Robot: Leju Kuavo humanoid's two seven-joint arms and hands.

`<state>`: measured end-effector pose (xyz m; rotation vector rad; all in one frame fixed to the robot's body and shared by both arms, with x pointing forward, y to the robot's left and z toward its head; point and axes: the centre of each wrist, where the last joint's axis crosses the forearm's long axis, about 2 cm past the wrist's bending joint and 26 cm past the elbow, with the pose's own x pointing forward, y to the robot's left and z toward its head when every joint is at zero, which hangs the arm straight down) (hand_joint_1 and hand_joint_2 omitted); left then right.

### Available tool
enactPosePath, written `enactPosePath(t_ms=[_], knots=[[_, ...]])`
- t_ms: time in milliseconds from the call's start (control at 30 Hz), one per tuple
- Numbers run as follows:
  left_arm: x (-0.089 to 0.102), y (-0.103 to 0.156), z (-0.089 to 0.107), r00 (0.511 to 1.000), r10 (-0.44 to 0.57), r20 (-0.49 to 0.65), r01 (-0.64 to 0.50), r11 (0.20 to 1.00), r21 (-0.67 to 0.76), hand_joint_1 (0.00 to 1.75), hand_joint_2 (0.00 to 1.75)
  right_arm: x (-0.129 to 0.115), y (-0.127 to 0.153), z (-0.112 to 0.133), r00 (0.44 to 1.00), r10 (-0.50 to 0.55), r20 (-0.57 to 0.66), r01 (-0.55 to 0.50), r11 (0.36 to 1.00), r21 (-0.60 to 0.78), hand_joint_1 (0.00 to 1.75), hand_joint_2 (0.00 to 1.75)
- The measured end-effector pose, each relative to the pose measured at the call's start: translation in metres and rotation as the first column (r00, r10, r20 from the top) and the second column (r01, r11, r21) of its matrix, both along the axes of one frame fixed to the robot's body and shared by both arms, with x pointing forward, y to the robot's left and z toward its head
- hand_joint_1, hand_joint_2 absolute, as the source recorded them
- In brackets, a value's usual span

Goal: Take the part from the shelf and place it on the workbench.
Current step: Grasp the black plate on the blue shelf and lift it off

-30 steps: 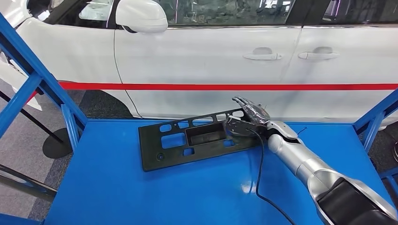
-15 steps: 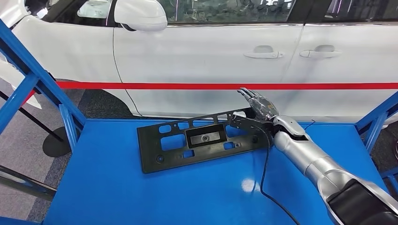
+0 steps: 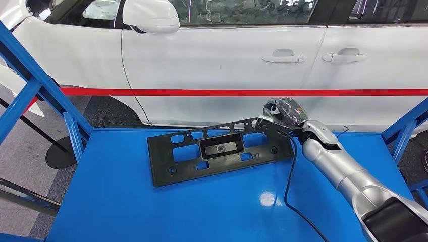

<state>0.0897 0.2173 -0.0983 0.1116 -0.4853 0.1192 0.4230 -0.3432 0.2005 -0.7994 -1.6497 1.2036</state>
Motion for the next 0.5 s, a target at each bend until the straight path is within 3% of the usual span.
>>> enactPosePath(t_ms=[33,267,400,500], knots=[[0.0000,0.0000,0.0000,1.000,0.000,0.000,0.000,1.000,0.000,0.00,0.00,-0.0004,-0.0002,0.0000,1.000,-0.001,-0.003,0.001,1.000,0.000,0.00,0.00],[-0.0001,0.0000,0.0000,1.000,0.004,0.002,-0.004,1.000,0.001,0.00,0.00,-0.0006,-0.0012,0.0004,1.000,-0.006,-0.023,0.006,1.000,-0.009,0.00,0.00],[-0.0003,0.0001,-0.0001,1.000,0.007,0.002,-0.007,1.000,0.001,0.00,0.00,-0.0006,-0.0007,0.0004,1.000,-0.004,-0.023,0.004,1.000,-0.024,0.00,1.75],[-0.0005,0.0001,-0.0001,1.000,0.008,0.001,-0.008,1.000,0.004,0.00,0.00,-0.0005,0.0002,0.0002,1.000,-0.001,-0.028,0.000,0.999,-0.032,0.00,1.75]])
